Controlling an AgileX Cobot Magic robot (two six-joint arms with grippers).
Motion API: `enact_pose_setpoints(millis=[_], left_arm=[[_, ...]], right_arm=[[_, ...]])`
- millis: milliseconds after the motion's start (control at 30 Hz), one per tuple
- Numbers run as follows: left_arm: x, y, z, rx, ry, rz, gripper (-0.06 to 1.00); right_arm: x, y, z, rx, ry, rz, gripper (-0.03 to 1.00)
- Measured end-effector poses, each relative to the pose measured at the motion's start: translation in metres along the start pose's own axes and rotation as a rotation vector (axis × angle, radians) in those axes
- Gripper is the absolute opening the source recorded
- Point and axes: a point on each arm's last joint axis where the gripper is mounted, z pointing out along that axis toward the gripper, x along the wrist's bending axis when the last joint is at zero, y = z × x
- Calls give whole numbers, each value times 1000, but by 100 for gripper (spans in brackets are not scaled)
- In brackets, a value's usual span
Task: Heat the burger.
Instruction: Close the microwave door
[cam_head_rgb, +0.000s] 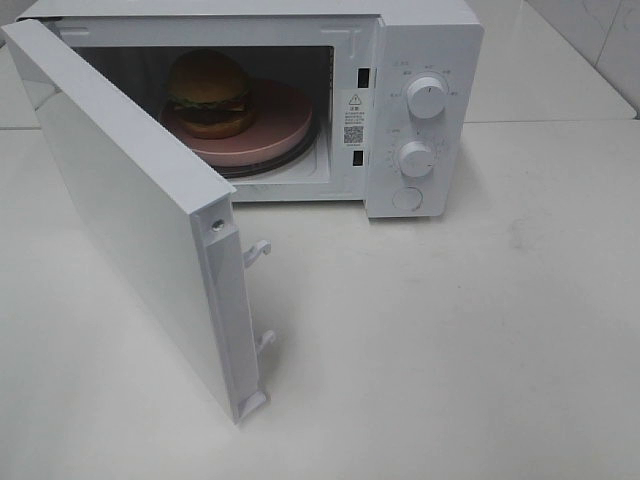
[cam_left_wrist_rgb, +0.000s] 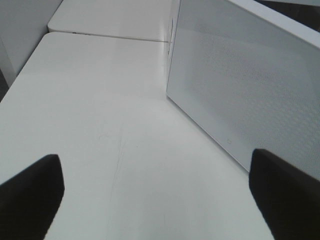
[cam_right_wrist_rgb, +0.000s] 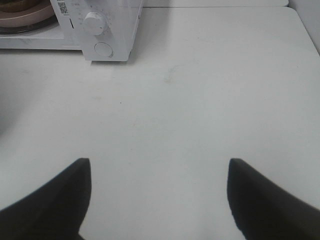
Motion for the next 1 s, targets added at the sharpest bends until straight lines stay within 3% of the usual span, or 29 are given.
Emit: enact_pose_setpoints(millis=[233,433,467,533,567,633,667,700,800,1000], left_arm=[[2,13,16,0,8,-9,81],[4,22,36,35,15,-22,64],[4,24,42,49,18,-25,56],[5,26,46,57,19,-28,51],[5,28,54,70,19,-37,40],[6,29,58,78,19,-41,35],[6,32,67,90,16,-57,24],[6,32,67,90,16,-57,24],[7,37,85,92,11,-93,4],[10,39,107,54,15,-100,0]], right_arm=[[0,0,0,0,0,0,73],[0,0,0,0,0,0,73],[0,0,0,0,0,0,73],[0,0,0,0,0,0,73],[0,0,0,0,0,0,73],[0,0,0,0,0,0,73],[0,0,0,0,0,0,73],[0,0,0,0,0,0,73],[0,0,0,0,0,0,73],[0,0,0,0,0,0,73]])
